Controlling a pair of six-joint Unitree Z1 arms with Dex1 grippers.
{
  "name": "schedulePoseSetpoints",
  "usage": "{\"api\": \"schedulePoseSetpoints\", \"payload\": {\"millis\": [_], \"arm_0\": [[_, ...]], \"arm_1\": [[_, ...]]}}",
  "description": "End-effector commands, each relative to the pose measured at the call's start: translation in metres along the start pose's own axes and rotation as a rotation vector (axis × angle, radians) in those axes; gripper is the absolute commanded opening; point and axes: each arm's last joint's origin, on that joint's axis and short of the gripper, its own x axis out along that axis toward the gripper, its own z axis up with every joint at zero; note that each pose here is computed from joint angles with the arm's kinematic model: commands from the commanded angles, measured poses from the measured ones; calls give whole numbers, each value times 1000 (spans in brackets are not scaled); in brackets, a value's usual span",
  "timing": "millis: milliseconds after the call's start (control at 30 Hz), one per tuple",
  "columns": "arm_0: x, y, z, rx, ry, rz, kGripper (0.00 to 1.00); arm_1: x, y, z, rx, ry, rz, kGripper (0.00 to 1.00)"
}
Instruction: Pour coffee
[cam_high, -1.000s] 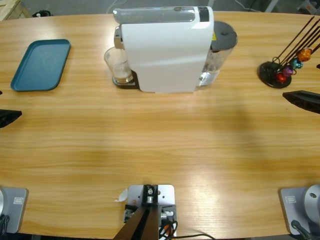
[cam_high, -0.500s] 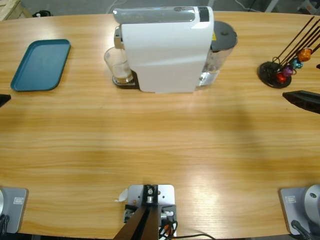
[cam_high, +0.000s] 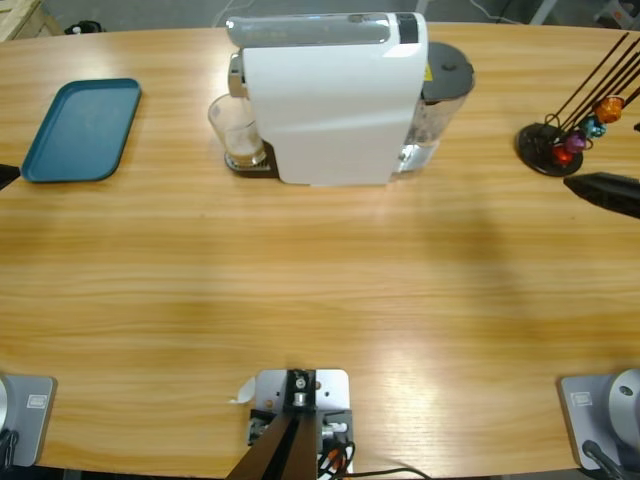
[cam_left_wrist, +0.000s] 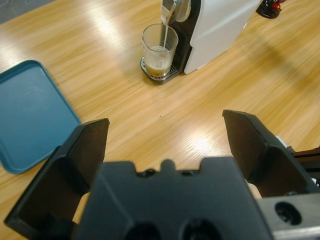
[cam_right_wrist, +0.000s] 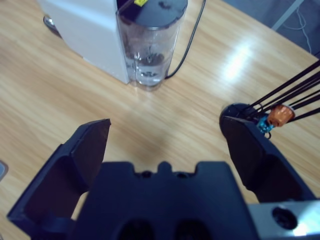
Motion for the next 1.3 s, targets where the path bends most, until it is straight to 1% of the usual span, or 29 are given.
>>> {"api": "schedulePoseSetpoints", "payload": {"millis": [33,100,133,200,233,333,433,533,700,767,833,900,967,1000,1133,1233,1300], "arm_0": [[12,2,1,-41,-10,-4,1000],[15,6,-4,-32,-31,59,1000],[20,8,-8,-31,-24,82,1000],[33,10,-13,-20,41,89,1000],[35,11,-13,-16,54,87,1000],[32,10,-14,29,46,81,1000],[38,10,-13,100,66,67,1000],[43,11,-13,123,86,64,1000],[46,11,-15,176,106,58,1000],[49,12,-13,199,112,54,1000],[52,10,-14,193,124,19,1000],[53,10,-17,191,133,2,1000],[53,10,-16,190,129,2,1000],[52,10,-14,191,123,3,1000],[57,10,-4,191,116,1,1000],[52,10,-4,204,101,19,1000],[51,11,-7,230,101,38,1000]], "arm_1": [[9,2,-7,-2,36,-16,1000],[4,1,-6,-7,50,-18,1000],[0,0,-8,-1,40,-16,1000],[-7,-3,-11,6,22,-14,1000],[-8,-3,-12,7,19,-10,1000],[-9,-3,-12,6,18,-5,1000],[-8,-3,-12,5,21,-9,1000],[-4,-1,-9,-1,42,-10,1000],[17,5,3,-32,132,-17,1000],[20,6,5,-35,144,-18,1000],[25,8,6,-43,154,-12,1000],[22,8,9,-59,141,-2,1000],[15,7,19,-89,105,-1,1000],[14,7,23,-99,107,0,1000],[24,12,13,-115,185,64,1000],[20,11,9,-107,169,73,1000],[21,11,10,-96,176,74,1000]]}}
